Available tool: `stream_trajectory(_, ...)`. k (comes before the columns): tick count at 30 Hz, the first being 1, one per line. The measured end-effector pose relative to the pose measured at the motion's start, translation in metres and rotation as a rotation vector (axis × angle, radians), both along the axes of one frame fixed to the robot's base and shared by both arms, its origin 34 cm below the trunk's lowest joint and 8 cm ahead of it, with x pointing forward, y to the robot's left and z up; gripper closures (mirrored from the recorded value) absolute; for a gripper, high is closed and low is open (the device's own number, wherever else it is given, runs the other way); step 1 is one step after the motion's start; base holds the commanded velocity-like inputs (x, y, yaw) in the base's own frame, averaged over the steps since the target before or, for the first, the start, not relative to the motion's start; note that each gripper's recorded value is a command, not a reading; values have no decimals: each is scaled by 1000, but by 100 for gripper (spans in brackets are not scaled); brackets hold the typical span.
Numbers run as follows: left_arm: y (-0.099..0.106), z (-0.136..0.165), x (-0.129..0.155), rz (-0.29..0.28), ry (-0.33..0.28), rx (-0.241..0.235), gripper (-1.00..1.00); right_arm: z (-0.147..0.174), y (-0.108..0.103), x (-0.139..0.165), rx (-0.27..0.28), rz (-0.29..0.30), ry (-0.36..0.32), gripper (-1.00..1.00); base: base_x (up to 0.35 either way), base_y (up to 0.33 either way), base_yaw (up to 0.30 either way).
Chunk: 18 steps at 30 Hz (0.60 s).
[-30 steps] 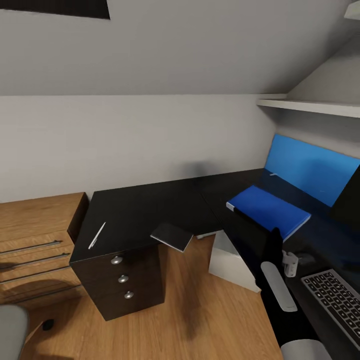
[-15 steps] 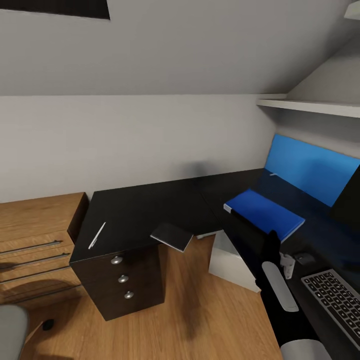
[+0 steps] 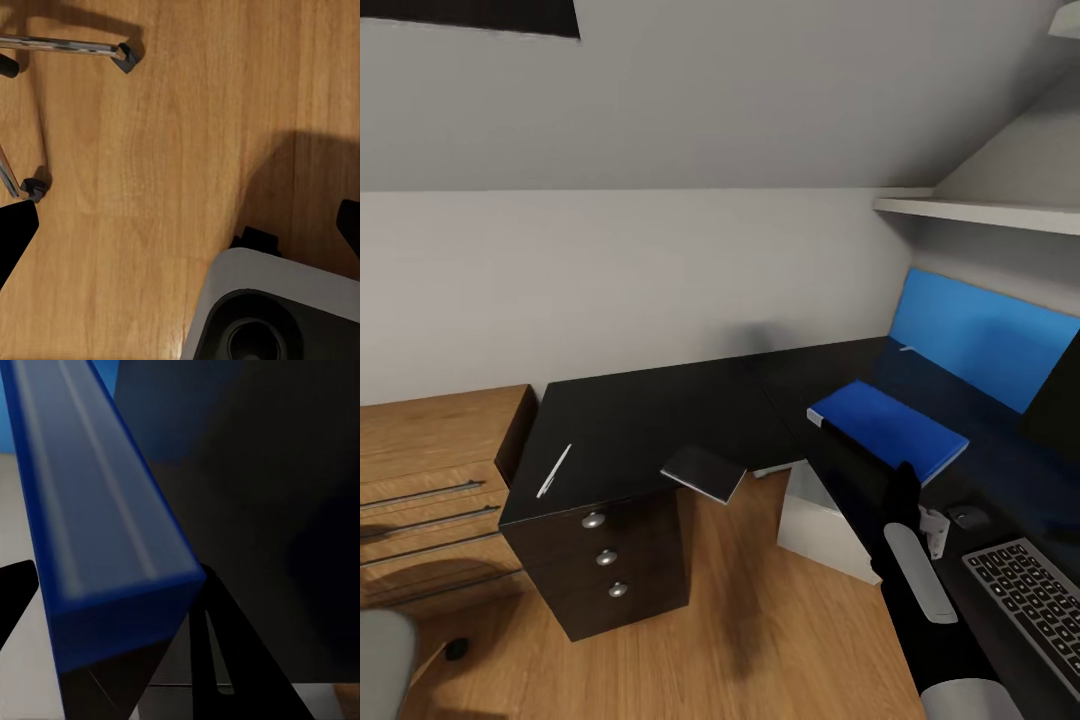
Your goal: In the bedroom, organize the workspace by keeping the computer under the desk, ensuring the monitor is on the desk, placing the keyboard on the desk next to the monitor, placing the mouse on the desk next to the keyboard, moving the folder from the swivel chair onto the desk next to the mouse, stacking the notebook on top of the folder with the pen on top of the notebook, and positioning the swivel chair next to the desk.
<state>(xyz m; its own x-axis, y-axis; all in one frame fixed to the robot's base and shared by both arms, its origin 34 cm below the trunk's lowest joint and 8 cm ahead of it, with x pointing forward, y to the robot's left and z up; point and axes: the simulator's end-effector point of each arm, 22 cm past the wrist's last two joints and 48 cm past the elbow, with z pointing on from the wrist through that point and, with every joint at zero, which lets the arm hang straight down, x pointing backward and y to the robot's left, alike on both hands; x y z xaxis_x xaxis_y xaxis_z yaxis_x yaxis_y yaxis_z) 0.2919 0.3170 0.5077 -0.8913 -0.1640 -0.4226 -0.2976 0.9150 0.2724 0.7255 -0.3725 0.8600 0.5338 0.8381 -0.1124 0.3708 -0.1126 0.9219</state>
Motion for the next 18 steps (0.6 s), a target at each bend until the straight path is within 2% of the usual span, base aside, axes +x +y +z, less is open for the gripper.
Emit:
stream_trajectory(13, 1, 0, -1, 1, 0, 1, -100, 0, 6, 2, -5, 15, 0, 100, 0, 0, 0)
stream_trajectory(18, 2, 2, 4, 5, -27, 5, -100, -1, 7, 3, -3, 31, 7, 100, 80, 0, 0)
